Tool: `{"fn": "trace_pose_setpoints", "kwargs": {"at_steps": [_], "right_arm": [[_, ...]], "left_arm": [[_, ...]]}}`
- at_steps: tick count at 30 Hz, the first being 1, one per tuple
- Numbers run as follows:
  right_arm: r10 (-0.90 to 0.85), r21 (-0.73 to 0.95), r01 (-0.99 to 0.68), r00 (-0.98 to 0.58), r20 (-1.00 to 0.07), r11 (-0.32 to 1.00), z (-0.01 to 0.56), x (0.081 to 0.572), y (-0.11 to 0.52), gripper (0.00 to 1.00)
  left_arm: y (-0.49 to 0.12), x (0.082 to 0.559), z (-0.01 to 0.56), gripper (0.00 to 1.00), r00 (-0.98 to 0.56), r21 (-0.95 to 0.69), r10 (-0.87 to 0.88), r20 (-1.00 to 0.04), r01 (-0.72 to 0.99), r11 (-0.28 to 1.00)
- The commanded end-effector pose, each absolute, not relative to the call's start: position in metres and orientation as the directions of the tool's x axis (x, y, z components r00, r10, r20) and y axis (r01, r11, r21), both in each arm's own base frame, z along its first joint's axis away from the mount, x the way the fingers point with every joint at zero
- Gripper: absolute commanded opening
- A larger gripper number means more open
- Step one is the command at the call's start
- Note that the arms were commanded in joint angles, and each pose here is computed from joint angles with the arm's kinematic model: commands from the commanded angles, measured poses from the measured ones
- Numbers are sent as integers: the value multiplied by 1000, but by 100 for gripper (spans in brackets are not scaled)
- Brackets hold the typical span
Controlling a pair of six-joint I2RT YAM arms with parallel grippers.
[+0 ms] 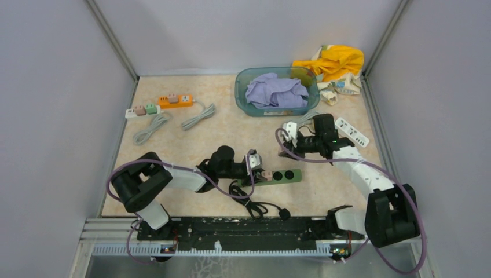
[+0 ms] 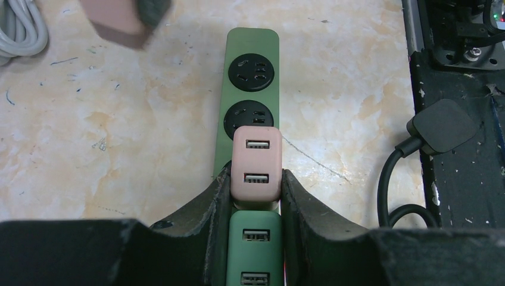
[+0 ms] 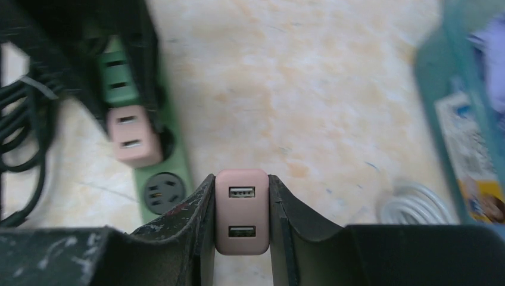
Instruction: Pull the plug off the socket
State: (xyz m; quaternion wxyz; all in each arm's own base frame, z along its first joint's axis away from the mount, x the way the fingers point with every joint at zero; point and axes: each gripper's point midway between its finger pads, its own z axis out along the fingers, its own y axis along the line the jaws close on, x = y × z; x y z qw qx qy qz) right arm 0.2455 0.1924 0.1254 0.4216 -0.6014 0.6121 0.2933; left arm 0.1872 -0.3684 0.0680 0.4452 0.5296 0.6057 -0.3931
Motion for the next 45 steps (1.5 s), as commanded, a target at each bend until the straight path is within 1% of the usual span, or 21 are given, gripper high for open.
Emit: {"fn": "trace_pose_setpoints", "kwargs": {"at_steps": [1, 4, 6, 8, 10, 15, 21, 23, 25, 27, 28, 30, 34, 38, 41, 45], "right_arm": [[-442, -233, -867, 17, -897, 440, 160, 312, 166, 0], [-405, -209, -737, -95, -909, 643, 157, 344, 139, 0], [-358, -184, -616, -171, -918, 766, 151, 365, 119, 5], [-320, -170, -501, -229, -920, 848, 144, 379, 101, 7], [-292, -169, -403, -265, -919, 899, 137, 390, 86, 12], [-256, -187, -229, -328, -909, 955, 121, 407, 58, 22], [-244, -195, -169, -357, -902, 966, 105, 413, 49, 33], [-239, -207, -124, -365, -900, 970, 102, 417, 41, 37], [-222, -213, -66, -396, -891, 975, 98, 421, 32, 43], [-222, -215, -64, -419, -881, 975, 92, 421, 31, 47], [-223, -212, -72, -419, -880, 975, 91, 421, 33, 51], [-224, -211, -78, -416, -881, 974, 91, 420, 33, 55], [-233, -219, -82, -403, -885, 972, 97, 420, 33, 55], [-246, -220, -113, -367, -897, 969, 111, 417, 38, 55], [-261, -211, -177, -339, -904, 961, 122, 412, 48, 55], [-312, -206, -345, -287, -906, 916, 136, 397, 73, 55]], "left_arm": [[-342, 175, 21, 5, -206, -128, 433, -877, 971, 203], [-344, 178, 26, 7, -218, -137, 420, -881, 967, 215], [-347, 179, 29, 8, -226, -145, 412, -882, 965, 220], [-349, 180, 33, 11, -234, -152, 405, -884, 962, 226], [-350, 181, 36, 13, -238, -156, 395, -887, 961, 229], [-353, 183, 45, 18, -237, -157, 374, -896, 960, 233], [-354, 182, 43, 20, -246, -167, 373, -895, 958, 232], [-353, 182, 42, 21, -249, -170, 371, -894, 957, 234], [-353, 182, 42, 23, -252, -171, 370, -894, 956, 237], [-353, 182, 42, 23, -252, -171, 369, -894, 956, 238], [-353, 182, 42, 24, -252, -171, 369, -895, 956, 238], [-353, 182, 43, 25, -251, -171, 366, -896, 956, 239], [-353, 183, 47, 28, -249, -167, 360, -899, 956, 242], [-352, 184, 50, 34, -249, -165, 353, -902, 954, 252], [-351, 185, 53, 38, -248, -163, 349, -904, 953, 257], [-351, 185, 57, 48, -250, -162, 342, -906, 950, 265]]}}
